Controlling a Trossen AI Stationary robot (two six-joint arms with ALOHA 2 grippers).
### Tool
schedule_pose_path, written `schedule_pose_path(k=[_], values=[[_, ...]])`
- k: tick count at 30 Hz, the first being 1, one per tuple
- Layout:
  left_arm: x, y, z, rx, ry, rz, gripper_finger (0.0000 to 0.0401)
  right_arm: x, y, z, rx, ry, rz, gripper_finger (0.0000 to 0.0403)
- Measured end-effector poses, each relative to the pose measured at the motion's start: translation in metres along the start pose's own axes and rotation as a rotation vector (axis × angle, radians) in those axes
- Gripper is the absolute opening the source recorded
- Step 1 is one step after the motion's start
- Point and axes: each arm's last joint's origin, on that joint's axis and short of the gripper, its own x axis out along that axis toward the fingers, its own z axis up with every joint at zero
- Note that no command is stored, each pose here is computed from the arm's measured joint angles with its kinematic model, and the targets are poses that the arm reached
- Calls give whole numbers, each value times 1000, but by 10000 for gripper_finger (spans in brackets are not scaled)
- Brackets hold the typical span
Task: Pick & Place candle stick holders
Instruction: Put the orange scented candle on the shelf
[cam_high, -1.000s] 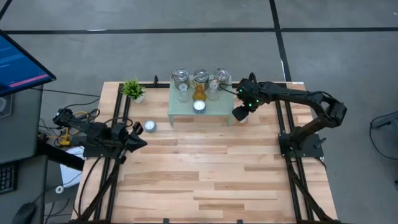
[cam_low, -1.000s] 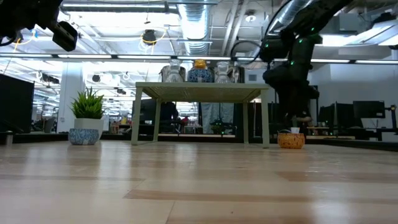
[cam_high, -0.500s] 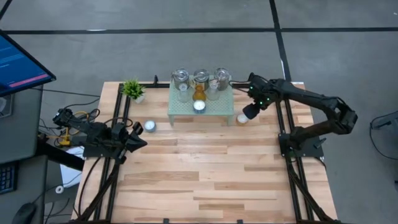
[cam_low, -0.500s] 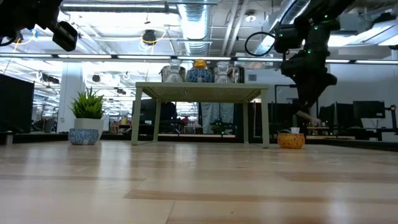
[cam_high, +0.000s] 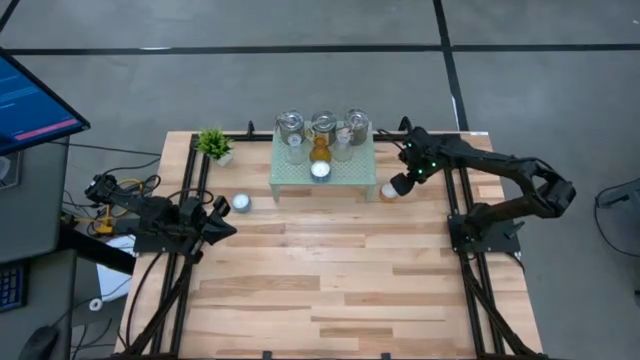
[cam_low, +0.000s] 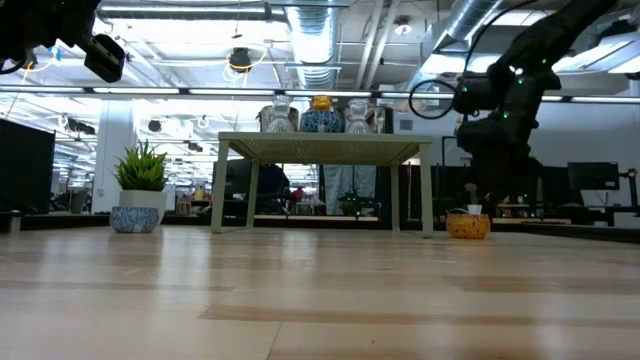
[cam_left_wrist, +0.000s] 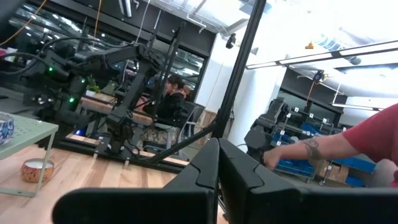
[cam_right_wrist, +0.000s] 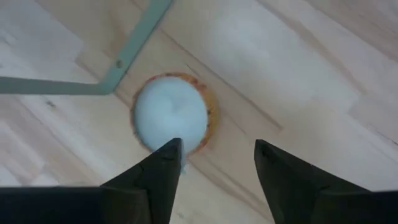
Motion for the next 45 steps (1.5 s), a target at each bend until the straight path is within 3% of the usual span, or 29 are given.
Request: schedule_pose_path(k=[11, 19, 29, 39, 45], values=[[0, 0, 0, 0, 0, 0, 7, 20, -5, 7, -13, -50, 7, 164], [0, 0, 0, 0, 0, 0, 7, 39, -7, 8, -27, 21, 6, 142], [0, 0, 0, 0, 0, 0, 7, 39, -7, 8, -35, 30, 21, 8], [0, 0, 0, 0, 0, 0, 7, 31, 2, 5, -52, 3, 14, 1], [0, 0, 0, 0, 0, 0, 7, -2, 10, 0, -24, -66, 16, 1]])
